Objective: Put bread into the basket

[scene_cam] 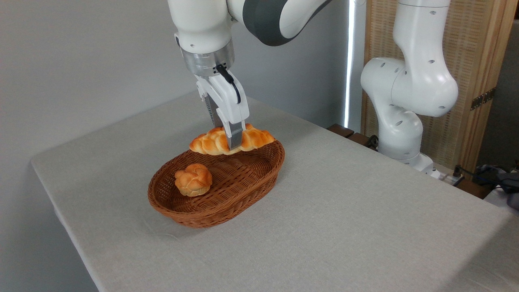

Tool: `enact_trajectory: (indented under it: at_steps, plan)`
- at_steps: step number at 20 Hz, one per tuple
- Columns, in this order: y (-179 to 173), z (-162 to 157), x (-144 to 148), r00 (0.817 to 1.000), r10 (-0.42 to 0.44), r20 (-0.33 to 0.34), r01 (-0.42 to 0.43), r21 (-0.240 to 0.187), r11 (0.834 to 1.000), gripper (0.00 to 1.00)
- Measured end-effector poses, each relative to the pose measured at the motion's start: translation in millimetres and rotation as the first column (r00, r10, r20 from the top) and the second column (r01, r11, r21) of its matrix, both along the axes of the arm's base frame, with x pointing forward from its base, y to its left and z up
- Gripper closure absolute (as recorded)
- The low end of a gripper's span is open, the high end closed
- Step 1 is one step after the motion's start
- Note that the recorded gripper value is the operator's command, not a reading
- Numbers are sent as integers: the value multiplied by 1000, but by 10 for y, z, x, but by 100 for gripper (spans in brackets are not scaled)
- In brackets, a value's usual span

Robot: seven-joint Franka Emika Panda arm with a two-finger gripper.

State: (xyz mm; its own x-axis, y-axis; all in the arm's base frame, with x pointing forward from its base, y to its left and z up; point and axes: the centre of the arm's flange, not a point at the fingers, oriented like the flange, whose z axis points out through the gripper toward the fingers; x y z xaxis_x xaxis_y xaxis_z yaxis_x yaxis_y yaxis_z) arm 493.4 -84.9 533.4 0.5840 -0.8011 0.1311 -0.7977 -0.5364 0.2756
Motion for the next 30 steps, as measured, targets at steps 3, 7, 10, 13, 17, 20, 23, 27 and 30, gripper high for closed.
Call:
enact_trajectory:
  at_steps: [3,7,10,13,17,20,23,27,30]
  plan:
    - [0,0,0,1000,0,0,0,0,1000,8]
    - [0,0,0,1000,0,0,0,0,1000,0]
    - [1,0,0,1000,0,0,0,0,1000,0]
    - [3,0,0,1000,1,0,-1,0,1000,0]
    - [3,0,0,1000,1,0,-1,0,1000,0]
    - [3,0,1,1000,1,0,-1,0,1000,0]
    - [8,0,1,1000,2,0,-2,0,1000,0]
    - [54,20,11,1000,11,5,-11,-2,1000,0]
    - [113,106,27,999,23,24,-23,-5,1000,0]
